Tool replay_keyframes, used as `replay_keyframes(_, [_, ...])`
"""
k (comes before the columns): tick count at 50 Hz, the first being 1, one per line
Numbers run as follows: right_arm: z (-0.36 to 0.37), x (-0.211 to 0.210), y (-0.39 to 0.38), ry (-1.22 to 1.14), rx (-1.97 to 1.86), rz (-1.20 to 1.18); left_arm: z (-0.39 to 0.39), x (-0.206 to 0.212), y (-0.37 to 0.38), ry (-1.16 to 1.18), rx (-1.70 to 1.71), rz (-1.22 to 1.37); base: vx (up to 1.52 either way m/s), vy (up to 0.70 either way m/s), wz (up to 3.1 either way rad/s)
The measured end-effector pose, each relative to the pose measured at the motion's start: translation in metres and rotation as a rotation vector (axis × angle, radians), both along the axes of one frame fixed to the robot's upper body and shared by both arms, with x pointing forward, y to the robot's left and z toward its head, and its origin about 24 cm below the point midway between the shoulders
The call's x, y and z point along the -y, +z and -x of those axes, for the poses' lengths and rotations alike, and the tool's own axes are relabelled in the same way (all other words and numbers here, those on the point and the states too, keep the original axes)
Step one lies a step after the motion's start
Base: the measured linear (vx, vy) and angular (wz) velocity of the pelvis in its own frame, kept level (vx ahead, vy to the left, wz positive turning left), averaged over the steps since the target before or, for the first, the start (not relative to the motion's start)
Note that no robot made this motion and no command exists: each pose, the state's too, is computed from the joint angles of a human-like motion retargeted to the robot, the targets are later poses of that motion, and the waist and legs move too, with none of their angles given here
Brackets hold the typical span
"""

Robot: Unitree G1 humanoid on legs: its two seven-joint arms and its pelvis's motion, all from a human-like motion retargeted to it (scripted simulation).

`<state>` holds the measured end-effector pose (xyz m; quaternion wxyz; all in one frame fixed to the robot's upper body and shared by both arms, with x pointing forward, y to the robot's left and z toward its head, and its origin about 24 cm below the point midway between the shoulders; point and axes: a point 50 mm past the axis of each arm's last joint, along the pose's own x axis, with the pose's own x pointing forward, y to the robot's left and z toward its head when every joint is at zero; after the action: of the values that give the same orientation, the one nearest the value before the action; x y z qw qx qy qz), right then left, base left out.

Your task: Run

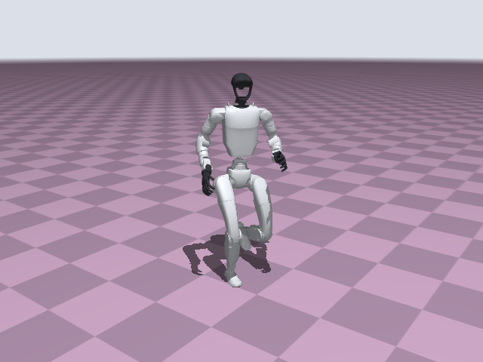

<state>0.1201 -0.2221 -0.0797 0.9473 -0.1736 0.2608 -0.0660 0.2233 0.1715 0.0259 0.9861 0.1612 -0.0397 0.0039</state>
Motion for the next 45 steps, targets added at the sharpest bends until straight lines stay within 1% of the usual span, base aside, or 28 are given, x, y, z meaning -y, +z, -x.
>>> replay_keyframes(3, [-0.054, -0.004, 0.026, 0.132, 0.165, 0.118, 0.012, -0.013, -0.025, 0.042, -0.126, -0.111, 1.46, -0.09, 0.82])
replay_keyframes(5, [-0.085, -0.015, 0.047, 0.160, 0.292, 0.117, 0.032, -0.024, -0.049, 0.057, -0.254, -0.164, 1.42, -0.05, 0.73])
replay_keyframes(10, [-0.092, -0.037, 0.072, 0.165, 0.435, -0.048, 0.110, -0.053, -0.088, 0.074, -0.544, -0.222, 1.33, 0.02, 0.43])
replay_keyframes(14, [-0.087, -0.047, 0.083, 0.213, 0.478, -0.117, 0.136, -0.064, -0.090, 0.080, -0.616, -0.250, 1.15, 0.01, 0.48])
replay_keyframes(15, [-0.084, -0.048, 0.081, 0.215, 0.473, -0.115, 0.137, -0.065, -0.089, 0.072, -0.612, -0.272, 1.06, -0.04, 0.40])
replay_keyframes(18, [-0.077, -0.045, 0.062, 0.180, 0.388, -0.044, 0.106, -0.075, -0.076, 0.080, -0.495, -0.407, 0.99, -0.09, 0.33])
replay_keyframes(20, [-0.066, -0.045, 0.036, 0.157, 0.273, -0.004, 0.073, -0.070, -0.072, 0.113, -0.414, -0.419, 0.92, 0.00, 0.20])
replay_keyframes(23, [-0.035, -0.031, 0.004, 0.118, 0.099, 0.012, 0.033, -0.044, -0.056, 0.108, -0.286, -0.293, 0.84, 0.00, 0.45])
replay_keyframes(28, [0.025, -0.013, -0.017, 0.008, -0.089, -0.019, 0.012, -0.010, -0.011, -0.034, -0.064, -0.115, 0.60, -0.11, 0.78])
replay_keyframes(31, [0.033, -0.007, -0.013, 0.015, -0.094, -0.002, 0.008, 0.000, 0.008, -0.102, 0.026, -0.116, 0.38, -0.11, 0.79])
replay_keyframes(33, [0.019, -0.002, -0.006, 0.073, -0.060, 0.047, 0.005, -0.001, 0.013, -0.105, 0.048, -0.170, 0.30, -0.11, 0.69])
replay_keyframes(35, [-0.008, -0.001, 0.002, 0.155, -0.003, 0.129, 0.005, -0.008, 0.002, -0.066, -0.002, -0.235, 0.28, -0.07, 0.80])
replay_keyframes(38, [-0.065, -0.011, 0.023, 0.196, 0.157, 0.194, 0.027, -0.024, -0.045, 0.030, -0.223, -0.280, 0.33, -0.01, 0.93])
replay_keyframes(41, [-0.090, -0.026, 0.045, 0.138, 0.299, 0.101, 0.085, -0.050, -0.084, 0.099, -0.463, -0.295, 0.41, 0.09, 1.08])
replay_keyframes(45, [-0.099, -0.043, 0.071, 0.146, 0.452, -0.011, 0.161, -0.075, -0.103, 0.183, -0.695, -0.265, 0.40, 0.10, 1.27])
